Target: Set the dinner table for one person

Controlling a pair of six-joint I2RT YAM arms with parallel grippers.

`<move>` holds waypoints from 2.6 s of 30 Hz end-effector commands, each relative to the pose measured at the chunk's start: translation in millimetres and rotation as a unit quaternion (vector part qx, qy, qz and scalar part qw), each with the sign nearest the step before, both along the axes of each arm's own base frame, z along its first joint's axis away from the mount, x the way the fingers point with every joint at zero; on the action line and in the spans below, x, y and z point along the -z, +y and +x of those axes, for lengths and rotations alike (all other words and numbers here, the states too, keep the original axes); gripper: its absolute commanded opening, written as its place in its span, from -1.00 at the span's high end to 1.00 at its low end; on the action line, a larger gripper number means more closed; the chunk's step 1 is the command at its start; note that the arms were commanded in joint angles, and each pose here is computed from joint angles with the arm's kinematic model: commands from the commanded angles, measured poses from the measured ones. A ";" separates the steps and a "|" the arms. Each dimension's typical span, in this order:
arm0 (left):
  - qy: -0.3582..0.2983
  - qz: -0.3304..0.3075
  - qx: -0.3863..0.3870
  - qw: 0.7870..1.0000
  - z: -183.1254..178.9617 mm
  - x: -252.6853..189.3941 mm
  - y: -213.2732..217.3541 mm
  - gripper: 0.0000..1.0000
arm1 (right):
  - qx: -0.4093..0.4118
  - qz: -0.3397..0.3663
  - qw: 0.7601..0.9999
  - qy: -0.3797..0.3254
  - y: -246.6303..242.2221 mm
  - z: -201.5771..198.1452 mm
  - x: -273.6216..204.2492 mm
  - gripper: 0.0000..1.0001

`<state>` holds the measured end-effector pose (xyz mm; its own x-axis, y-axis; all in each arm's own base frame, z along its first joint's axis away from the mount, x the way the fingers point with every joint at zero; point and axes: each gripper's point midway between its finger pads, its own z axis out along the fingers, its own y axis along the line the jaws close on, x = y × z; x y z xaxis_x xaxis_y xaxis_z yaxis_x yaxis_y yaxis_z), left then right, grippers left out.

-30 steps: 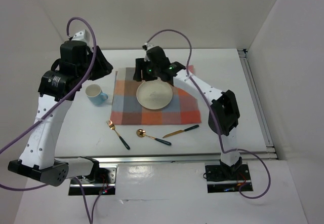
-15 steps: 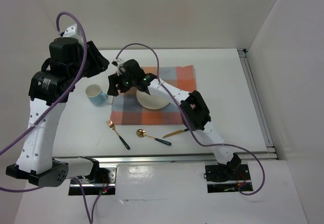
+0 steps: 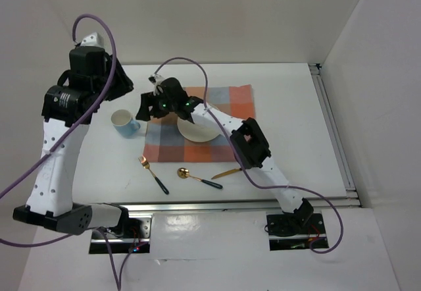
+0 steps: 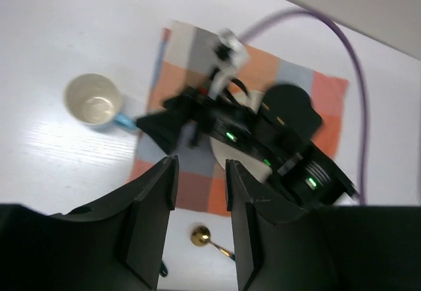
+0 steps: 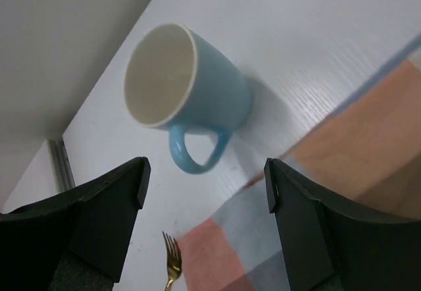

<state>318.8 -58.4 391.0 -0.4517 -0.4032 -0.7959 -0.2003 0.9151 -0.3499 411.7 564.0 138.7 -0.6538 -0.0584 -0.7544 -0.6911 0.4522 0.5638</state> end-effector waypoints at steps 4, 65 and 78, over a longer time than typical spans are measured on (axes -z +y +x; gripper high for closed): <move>0.120 0.070 -0.116 0.983 25.2 66.6 74.9 -0.02 | 0.087 -0.033 0.996 0.004 -109.6 -7.4 -37.6 -0.67; 0.163 0.146 0.292 0.931 86.2 150.2 -229.2 1.00 | 0.642 -0.117 0.719 0.238 -573.5 -75.7 -22.9 -0.70; 0.243 0.200 0.393 0.864 -14.0 227.5 -295.9 1.00 | 0.637 -0.103 0.728 0.230 -594.5 -81.6 -18.9 -0.70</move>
<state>305.0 -359.3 153.0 -0.7883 0.4576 -0.4113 0.5142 0.8571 -0.0320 332.2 -29.4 147.4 -0.4688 0.7448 -0.4749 0.6312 0.6586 0.4097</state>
